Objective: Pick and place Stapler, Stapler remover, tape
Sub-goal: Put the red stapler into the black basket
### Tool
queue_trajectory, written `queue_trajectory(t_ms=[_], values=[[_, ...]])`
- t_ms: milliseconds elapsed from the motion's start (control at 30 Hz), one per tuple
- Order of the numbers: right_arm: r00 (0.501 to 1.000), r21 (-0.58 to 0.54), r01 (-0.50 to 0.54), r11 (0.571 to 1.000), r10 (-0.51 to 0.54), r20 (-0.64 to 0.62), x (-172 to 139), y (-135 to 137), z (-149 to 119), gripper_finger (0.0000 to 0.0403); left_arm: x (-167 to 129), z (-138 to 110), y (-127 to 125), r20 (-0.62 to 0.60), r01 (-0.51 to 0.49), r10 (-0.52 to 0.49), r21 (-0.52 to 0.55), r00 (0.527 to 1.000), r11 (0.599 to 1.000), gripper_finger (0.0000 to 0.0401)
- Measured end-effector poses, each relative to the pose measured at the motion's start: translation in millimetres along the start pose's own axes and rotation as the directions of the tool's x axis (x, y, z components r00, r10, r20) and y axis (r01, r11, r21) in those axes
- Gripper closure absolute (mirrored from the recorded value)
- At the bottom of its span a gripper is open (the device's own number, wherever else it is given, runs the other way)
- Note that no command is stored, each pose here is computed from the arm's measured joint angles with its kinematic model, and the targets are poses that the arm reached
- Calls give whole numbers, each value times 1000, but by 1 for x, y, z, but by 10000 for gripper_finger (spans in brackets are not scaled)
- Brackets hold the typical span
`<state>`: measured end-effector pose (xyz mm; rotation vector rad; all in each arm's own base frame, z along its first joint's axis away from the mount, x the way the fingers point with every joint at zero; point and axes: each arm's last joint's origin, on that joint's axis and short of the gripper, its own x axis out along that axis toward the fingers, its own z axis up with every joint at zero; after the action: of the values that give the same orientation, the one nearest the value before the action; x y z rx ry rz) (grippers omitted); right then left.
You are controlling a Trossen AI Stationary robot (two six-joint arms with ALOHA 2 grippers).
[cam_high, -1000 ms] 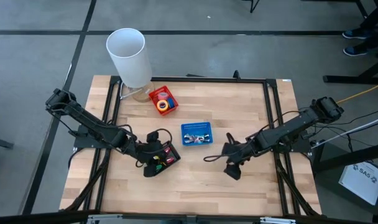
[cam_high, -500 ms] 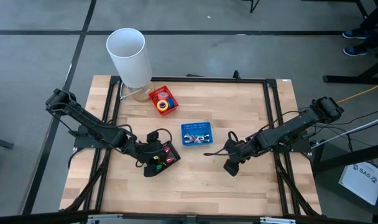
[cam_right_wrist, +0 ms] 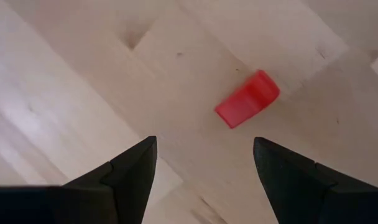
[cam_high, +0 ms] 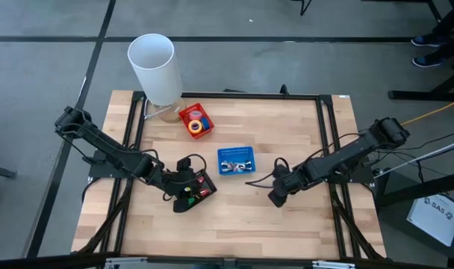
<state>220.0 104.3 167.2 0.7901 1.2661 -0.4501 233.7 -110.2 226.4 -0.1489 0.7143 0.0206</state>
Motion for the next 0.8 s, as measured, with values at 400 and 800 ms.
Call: queue_trajectory(t_ms=[400,800], values=[[997,36,69,997,-69,-21,17,-1,0,134,0,0,0,4,2,-2,14,1000,1000,232],[992,50,127,991,-127,-2,33,-2,5,134,0,1,0,16,-15,15,13,1000,1000,232]])
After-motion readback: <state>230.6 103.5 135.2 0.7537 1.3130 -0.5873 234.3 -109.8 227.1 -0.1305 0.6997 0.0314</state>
